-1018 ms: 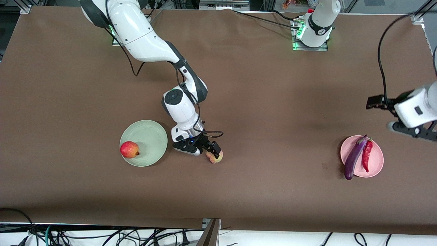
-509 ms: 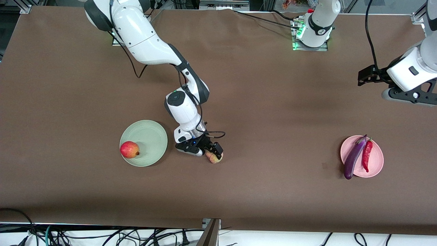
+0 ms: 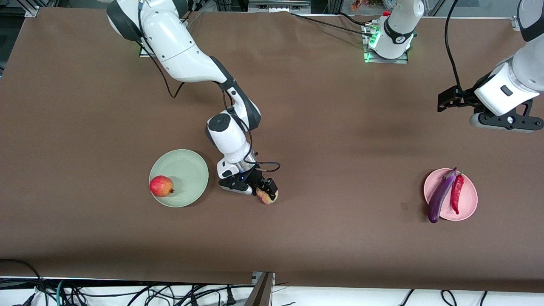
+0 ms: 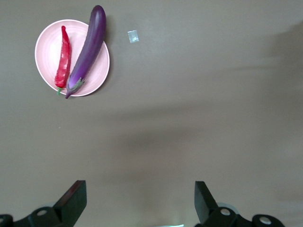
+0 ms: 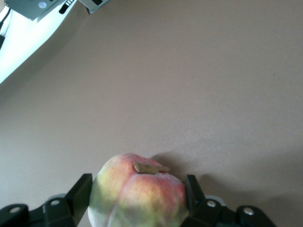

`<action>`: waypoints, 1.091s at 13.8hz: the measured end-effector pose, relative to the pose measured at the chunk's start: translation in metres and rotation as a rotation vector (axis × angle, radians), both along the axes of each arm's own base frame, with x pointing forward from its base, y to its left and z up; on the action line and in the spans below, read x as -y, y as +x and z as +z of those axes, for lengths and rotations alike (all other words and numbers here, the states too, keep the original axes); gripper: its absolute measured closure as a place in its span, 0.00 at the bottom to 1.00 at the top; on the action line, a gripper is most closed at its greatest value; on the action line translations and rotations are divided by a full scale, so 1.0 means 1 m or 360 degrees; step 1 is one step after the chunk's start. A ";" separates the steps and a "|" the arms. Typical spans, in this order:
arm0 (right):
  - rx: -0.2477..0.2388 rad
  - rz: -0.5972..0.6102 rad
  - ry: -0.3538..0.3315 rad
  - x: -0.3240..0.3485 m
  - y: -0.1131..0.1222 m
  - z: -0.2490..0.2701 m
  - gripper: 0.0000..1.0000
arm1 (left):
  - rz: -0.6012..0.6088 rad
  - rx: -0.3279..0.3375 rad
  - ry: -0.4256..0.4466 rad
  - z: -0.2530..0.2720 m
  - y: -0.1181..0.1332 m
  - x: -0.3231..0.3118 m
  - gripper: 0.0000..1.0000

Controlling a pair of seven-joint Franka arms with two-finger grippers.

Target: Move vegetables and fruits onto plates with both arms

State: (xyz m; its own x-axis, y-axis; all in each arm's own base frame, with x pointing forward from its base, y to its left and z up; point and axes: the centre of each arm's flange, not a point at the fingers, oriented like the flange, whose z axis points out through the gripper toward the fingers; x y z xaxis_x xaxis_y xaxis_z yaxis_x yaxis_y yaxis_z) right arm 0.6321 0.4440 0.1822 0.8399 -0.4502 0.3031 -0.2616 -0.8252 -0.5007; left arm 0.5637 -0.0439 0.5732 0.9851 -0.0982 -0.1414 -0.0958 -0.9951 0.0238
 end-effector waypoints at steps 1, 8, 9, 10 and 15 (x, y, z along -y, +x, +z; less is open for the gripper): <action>-0.0021 0.0000 -0.0015 0.000 0.002 0.002 0.17 | 0.0002 0.0005 -0.0023 0.000 0.000 0.003 0.00; -0.0595 0.0363 -0.0536 0.095 0.037 0.129 0.17 | 0.0100 -0.0019 0.0018 -0.005 -0.009 0.000 0.00; -0.0658 0.0460 -0.0593 0.125 0.043 0.134 0.17 | 0.0120 -0.0029 0.0020 -0.006 -0.010 -0.007 0.00; -0.0716 0.0540 -0.0634 0.154 0.049 0.132 0.17 | 0.0131 -0.0033 0.0020 -0.006 -0.011 -0.010 0.00; -0.0900 0.0654 -0.0727 0.230 0.053 0.082 0.17 | 0.0125 -0.0030 0.0013 -0.005 -0.012 -0.007 0.00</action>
